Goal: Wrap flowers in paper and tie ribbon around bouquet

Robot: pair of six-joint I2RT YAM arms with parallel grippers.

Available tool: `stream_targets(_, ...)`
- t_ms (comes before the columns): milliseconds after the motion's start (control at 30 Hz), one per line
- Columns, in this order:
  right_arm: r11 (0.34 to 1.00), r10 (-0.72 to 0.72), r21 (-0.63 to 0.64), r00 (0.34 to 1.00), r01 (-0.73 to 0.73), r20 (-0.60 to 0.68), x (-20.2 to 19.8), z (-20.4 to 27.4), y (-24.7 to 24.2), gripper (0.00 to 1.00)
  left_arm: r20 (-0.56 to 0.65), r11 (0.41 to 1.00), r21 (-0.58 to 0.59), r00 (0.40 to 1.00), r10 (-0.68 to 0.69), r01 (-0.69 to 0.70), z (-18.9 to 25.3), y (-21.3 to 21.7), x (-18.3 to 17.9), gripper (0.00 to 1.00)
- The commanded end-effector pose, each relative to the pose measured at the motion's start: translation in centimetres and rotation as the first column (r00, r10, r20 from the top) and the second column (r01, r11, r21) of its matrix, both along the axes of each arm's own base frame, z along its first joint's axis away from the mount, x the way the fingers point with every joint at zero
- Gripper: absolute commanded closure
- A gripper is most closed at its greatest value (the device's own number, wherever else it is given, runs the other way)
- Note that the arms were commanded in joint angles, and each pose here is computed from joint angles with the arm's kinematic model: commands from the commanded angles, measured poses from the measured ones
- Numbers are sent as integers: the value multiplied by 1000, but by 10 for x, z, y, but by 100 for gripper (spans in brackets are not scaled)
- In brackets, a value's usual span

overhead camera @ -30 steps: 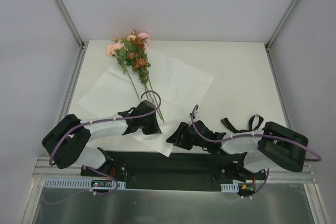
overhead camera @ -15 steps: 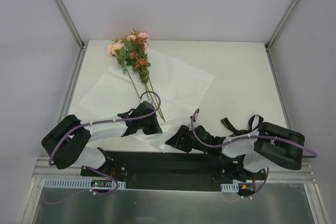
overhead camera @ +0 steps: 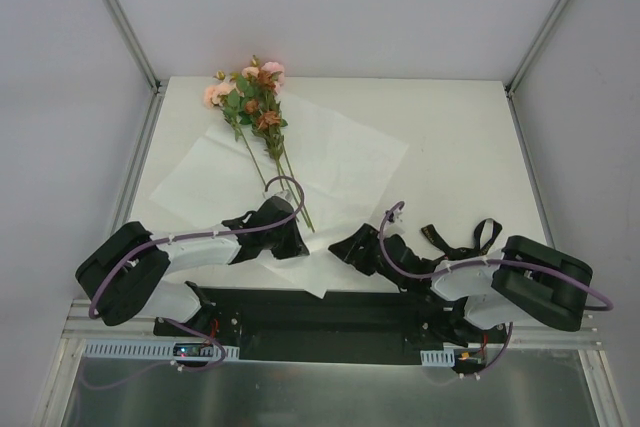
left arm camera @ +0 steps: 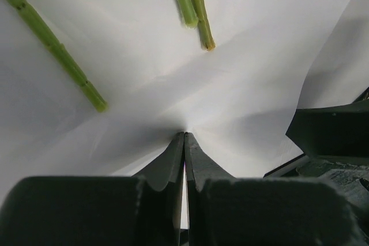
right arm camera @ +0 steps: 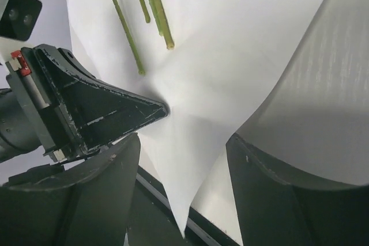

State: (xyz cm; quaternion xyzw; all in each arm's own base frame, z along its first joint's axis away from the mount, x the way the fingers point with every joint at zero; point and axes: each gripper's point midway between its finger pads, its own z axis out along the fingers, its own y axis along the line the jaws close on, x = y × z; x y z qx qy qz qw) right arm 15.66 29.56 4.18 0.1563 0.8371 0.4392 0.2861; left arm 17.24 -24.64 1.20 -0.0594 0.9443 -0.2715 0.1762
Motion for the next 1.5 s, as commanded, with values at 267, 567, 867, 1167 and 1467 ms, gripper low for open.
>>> stream_targets(267, 992, 125, 31, 992, -126, 12, -31, 15, 25, 37, -29, 995, 103, 1000, 11, -8, -18, 23, -14, 100)
stream_targets(567, 982, 167, 94, 986, -166, 7, -35, 16, 38, 49, 42, 997, 82, 999, -15, 12, 6, 17, -4, 100)
stream_targets(867, 966, 149, 212, 989, -151, 23, -15, 46, 55, 95, 251, 999, -4, 967, -37, 39, 73, 24, 4, 65)
stream_targets(1167, 944, 130, 321, 980, -76, -150, 22, 57, 65, 99, 363, 990, -131, 932, 0, 51, 105, 54, -27, 51)
stream_targets(1467, 950, 255, 225, 954, -217, -156, 61, 74, 100, 98, 369, 991, -131, 929, 35, 14, 106, 68, -32, 64)
